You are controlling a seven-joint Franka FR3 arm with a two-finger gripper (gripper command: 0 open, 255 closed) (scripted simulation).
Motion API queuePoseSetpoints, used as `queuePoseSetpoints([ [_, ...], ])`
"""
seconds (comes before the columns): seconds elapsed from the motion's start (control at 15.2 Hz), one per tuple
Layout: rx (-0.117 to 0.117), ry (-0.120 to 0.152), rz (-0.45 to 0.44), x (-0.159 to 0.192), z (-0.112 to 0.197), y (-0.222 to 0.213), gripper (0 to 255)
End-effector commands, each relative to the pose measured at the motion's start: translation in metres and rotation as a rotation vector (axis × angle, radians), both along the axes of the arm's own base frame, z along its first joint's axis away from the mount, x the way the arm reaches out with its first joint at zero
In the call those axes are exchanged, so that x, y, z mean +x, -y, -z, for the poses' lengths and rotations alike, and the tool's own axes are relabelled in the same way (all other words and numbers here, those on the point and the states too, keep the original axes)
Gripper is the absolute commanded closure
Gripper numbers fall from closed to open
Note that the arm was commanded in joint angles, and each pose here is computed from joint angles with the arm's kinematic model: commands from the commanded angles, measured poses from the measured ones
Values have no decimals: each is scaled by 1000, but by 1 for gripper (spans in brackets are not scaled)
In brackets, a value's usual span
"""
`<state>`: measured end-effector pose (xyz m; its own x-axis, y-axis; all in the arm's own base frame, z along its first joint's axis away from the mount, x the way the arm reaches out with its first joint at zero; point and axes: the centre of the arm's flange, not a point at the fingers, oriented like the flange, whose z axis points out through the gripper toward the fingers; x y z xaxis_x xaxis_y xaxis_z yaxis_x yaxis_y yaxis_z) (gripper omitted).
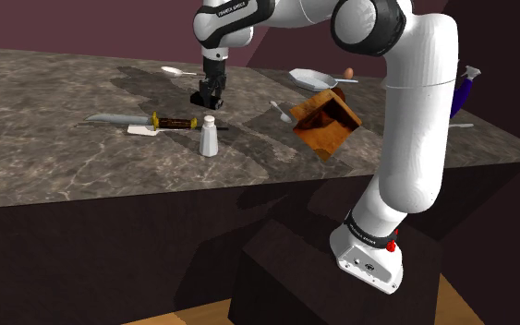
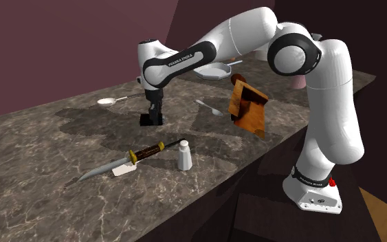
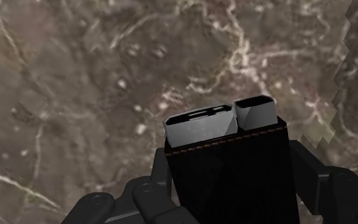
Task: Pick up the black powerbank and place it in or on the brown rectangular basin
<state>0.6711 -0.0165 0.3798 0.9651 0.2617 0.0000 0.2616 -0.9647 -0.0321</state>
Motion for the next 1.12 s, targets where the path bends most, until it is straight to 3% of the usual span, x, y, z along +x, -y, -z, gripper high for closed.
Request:
queuePoseSetpoints([
  [0.0, 0, -2, 0, 0, 1, 0, 255],
  [0.4, 0, -2, 0, 0, 1, 0, 255],
  [1.06, 0, -2, 0, 0, -52, 0, 255],
])
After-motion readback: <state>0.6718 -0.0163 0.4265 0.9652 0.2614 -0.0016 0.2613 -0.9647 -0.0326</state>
